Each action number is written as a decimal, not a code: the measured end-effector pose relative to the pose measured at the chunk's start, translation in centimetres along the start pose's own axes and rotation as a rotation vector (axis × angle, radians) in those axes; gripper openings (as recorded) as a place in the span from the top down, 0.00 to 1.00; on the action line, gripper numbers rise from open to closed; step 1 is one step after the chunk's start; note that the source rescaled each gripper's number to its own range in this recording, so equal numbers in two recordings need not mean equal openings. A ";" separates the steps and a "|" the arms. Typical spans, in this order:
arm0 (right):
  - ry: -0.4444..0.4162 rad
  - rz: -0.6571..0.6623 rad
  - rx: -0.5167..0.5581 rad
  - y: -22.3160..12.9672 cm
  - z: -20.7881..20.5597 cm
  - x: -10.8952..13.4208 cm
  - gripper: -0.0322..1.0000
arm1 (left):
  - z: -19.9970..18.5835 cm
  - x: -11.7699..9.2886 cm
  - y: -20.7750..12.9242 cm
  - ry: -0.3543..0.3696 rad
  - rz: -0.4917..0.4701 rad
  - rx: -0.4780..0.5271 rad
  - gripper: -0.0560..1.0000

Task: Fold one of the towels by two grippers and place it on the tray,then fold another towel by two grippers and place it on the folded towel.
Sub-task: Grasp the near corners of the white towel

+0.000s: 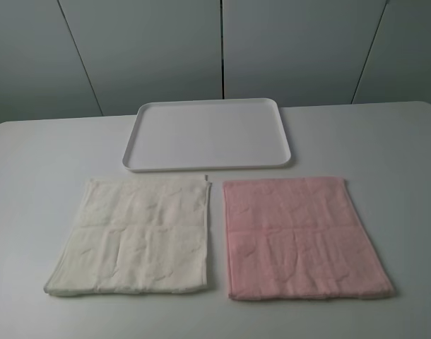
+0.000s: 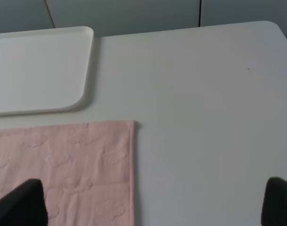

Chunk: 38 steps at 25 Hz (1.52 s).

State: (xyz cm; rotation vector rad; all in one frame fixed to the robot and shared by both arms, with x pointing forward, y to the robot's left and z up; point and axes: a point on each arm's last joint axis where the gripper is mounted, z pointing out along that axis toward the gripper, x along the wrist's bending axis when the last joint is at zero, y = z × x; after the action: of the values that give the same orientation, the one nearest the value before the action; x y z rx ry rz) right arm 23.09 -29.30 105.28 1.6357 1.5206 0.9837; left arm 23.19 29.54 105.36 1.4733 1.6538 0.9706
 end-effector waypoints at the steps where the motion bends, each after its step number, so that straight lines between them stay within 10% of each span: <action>1: 0.000 0.000 0.000 0.0 0.0 0.0 0.01 | 0.0 0.0 0.0 0.000 0.000 0.000 0.05; 38: 0.000 0.000 0.000 0.0 0.0 0.0 0.01 | 0.0 0.0 0.0 0.000 0.000 0.000 0.05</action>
State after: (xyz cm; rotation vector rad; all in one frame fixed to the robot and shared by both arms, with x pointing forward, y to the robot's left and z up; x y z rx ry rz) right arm 23.09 -29.30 105.28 1.6357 1.5206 0.9837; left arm 23.19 29.54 105.36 1.4733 1.6538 0.9706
